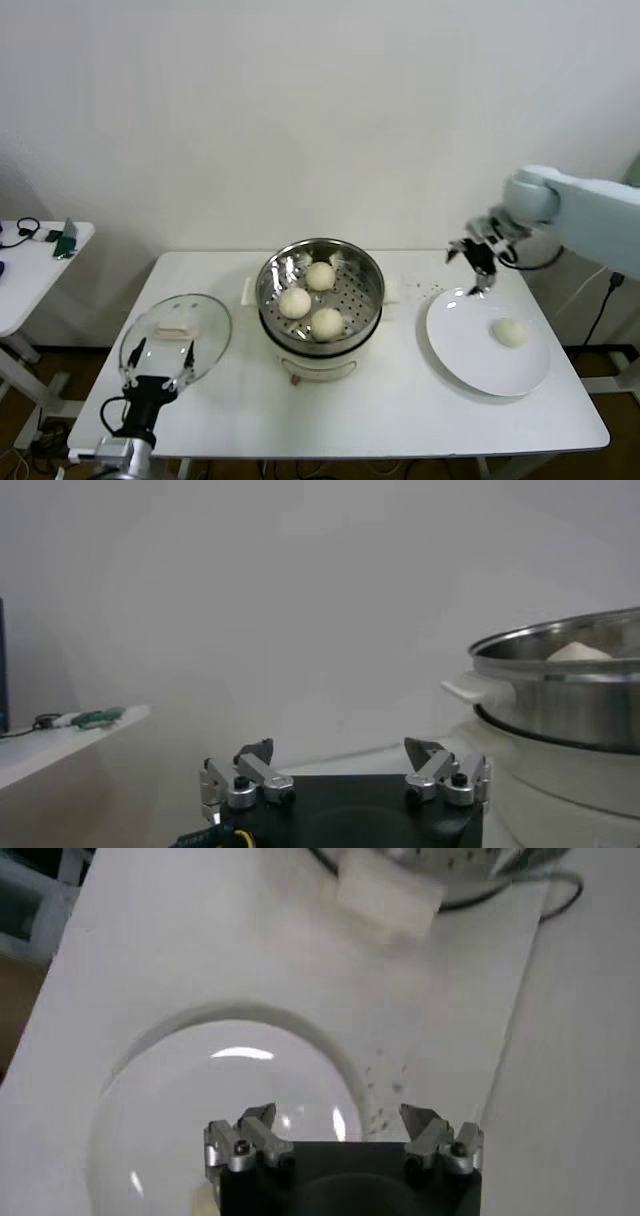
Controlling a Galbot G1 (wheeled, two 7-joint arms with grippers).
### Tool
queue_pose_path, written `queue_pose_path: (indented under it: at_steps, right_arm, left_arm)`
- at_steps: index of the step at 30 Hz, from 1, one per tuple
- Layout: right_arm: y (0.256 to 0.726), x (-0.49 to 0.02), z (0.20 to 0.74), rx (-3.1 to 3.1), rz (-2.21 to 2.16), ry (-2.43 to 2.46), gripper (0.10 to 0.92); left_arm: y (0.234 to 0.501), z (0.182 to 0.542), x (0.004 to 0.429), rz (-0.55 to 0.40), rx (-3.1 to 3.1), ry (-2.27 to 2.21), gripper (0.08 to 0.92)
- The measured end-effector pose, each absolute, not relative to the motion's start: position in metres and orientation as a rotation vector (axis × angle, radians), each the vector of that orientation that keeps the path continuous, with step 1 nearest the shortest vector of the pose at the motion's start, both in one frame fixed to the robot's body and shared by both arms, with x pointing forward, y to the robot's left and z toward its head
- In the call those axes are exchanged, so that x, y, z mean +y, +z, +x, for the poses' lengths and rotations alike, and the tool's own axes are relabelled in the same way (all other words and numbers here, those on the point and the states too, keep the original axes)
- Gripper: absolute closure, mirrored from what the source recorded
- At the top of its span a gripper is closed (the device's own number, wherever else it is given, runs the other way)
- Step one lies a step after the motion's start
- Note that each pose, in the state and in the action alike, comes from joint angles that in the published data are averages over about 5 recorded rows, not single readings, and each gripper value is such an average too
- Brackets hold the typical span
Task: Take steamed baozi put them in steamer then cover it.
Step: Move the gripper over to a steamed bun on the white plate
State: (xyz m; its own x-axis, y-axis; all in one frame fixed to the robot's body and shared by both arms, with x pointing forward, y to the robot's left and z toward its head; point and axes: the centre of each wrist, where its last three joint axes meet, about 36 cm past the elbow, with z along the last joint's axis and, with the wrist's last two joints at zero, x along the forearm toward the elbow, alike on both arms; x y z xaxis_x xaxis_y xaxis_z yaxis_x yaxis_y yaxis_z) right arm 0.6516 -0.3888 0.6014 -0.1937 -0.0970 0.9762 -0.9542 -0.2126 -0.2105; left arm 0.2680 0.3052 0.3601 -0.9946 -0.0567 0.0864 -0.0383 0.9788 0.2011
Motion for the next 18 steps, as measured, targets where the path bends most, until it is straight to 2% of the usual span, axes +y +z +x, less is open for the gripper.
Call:
queue_pose_path:
  at_steps: [10,18]
  right_arm:
    - [0.533,-0.447,0.639,-1.305,1.213,1.395,0.2]
    - [0.495,-0.474,0.638,-1.279,1.165,1.353,0.2]
  left_arm:
    - [0.356,0.263,0.307,0.083,-3.011,-0.317,0.177]
    - [0.35,0.259,0.308,0.096,-2.986,-0.33,0.177]
